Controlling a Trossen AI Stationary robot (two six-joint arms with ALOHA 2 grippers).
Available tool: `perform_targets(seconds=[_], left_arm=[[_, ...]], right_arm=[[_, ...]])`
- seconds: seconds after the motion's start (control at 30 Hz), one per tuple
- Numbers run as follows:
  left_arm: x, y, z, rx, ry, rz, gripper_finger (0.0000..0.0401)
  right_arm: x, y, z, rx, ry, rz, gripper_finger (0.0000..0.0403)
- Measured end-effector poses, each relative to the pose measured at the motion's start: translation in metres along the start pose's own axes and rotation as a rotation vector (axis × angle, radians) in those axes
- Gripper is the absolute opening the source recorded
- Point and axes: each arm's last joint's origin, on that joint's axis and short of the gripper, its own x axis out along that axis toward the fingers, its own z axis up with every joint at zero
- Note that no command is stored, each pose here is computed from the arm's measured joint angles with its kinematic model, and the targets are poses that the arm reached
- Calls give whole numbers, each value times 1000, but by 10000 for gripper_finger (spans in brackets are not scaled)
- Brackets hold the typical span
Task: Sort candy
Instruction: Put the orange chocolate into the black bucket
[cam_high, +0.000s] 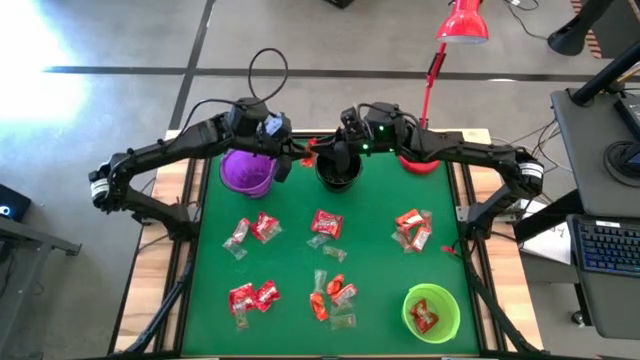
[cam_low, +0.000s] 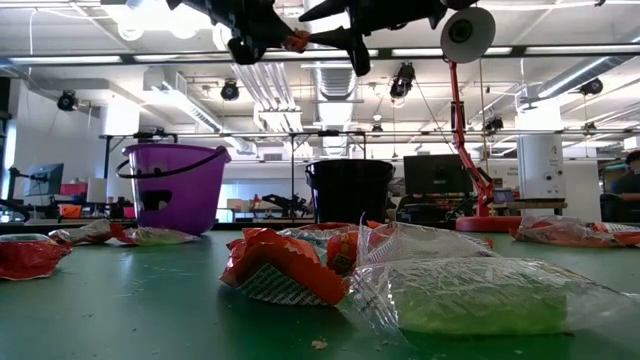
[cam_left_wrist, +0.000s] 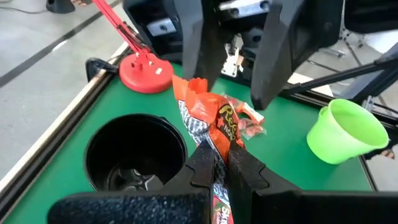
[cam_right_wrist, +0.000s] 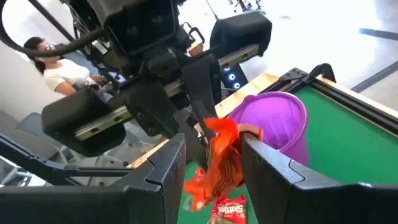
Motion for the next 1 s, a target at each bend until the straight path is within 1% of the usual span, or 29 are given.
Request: perform_targets(seconds=[0.13, 0.33, 0.47, 0.73, 0.83, 1.0], left_arm=[[-1, 2, 2, 3, -21, 7, 1], [0, 3, 5, 10, -44, -12, 1], [1, 4, 5, 10, -48, -11, 1], [1, 6, 5, 8, -49, -6, 2], [0, 6, 5, 9, -53, -5, 8], [1, 6, 6, 11, -61, -4, 31]], right_arm=[[0, -3, -3, 12, 30, -23, 130], [-1, -5, -2, 2, 11, -52, 111], [-1, -5, -1, 1, 9, -55, 88], [-1, -5, -1, -1, 7, -57, 27], [-1, -5, -1, -1, 6, -57, 13], [-1, -5, -1, -1, 6, -58, 10]])
